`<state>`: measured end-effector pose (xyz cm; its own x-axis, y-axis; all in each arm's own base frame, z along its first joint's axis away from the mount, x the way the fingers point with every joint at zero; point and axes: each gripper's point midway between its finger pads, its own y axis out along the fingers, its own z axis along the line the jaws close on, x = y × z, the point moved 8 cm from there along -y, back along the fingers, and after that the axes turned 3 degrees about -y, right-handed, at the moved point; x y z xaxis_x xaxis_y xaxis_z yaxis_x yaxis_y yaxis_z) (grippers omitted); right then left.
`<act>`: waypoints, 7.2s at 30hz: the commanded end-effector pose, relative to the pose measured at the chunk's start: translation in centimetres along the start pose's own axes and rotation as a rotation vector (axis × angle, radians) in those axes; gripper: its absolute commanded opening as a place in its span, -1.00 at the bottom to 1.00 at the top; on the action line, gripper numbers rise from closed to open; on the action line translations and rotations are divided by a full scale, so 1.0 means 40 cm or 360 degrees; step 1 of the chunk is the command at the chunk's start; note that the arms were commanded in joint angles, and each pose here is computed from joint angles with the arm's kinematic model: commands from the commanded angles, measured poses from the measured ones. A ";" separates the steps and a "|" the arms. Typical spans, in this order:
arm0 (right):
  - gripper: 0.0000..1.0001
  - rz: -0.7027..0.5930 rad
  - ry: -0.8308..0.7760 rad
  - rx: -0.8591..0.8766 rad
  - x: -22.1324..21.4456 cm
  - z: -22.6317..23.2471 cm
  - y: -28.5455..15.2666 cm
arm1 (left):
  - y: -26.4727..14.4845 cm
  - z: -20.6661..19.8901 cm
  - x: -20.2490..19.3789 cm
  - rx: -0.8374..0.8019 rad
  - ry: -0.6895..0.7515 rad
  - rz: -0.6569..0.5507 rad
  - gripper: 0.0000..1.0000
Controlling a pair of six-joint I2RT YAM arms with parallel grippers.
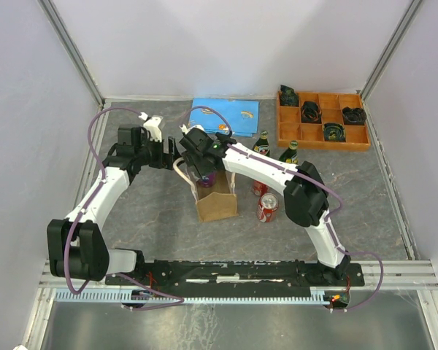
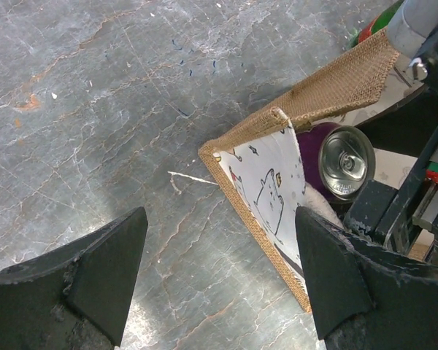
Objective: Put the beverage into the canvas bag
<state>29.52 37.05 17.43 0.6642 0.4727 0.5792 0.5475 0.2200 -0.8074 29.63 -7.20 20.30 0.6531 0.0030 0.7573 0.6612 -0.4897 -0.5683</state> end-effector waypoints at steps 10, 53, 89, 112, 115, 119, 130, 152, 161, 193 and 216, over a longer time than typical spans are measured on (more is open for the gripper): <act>0.79 -0.0087 0.0064 0.0111 0.039 0.011 -0.072 | -0.004 -0.026 0.013 -0.0080 0.0018 -0.0045 0.78; 0.69 0.0087 0.0601 -0.0518 -0.110 -0.394 -0.524 | 0.001 -0.032 -0.004 -0.0093 0.0053 -0.0016 0.78; 0.44 0.0782 0.0616 -0.0148 -0.385 -0.235 -0.235 | -0.004 -0.030 -0.027 -0.0086 0.0065 0.0033 0.78; -1.00 -0.0142 0.0644 -0.0144 -0.040 -0.337 -0.618 | -0.005 -0.033 -0.022 -0.0095 0.0078 0.0030 0.78; -1.00 -0.0349 0.0626 -0.0068 0.031 -0.338 -0.655 | -0.007 -0.034 -0.022 -0.0099 0.0081 0.0027 0.78; -1.00 -0.0468 0.0595 0.0071 0.096 -0.320 -0.681 | -0.013 -0.037 -0.020 -0.0099 0.0092 0.0018 0.79; -1.00 -0.0509 0.0405 0.0338 0.189 -0.179 -0.602 | -0.016 -0.040 -0.025 -0.0108 0.0094 0.0022 0.79; -1.00 0.0053 0.0146 0.0126 0.047 -0.100 -0.302 | -0.012 -0.038 -0.032 -0.0102 0.0086 0.0039 0.79; -1.00 0.0183 0.0063 0.0048 0.009 -0.089 -0.207 | -0.011 -0.037 -0.035 -0.0100 0.0081 0.0045 0.79; 0.04 0.0280 -0.0016 -0.0107 -0.058 -0.085 -0.068 | -0.014 -0.040 -0.045 -0.0115 0.0072 0.0048 0.79; 0.73 0.0158 0.0018 -0.0081 -0.031 -0.110 -0.166 | -0.015 -0.041 -0.046 -0.0132 0.0086 0.0054 0.79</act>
<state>27.38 31.85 19.61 0.7497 0.5065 0.4260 0.4431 0.0940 -0.8915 27.67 -8.15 18.88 0.6968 -0.0278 0.7167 0.5991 -0.5269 -0.6029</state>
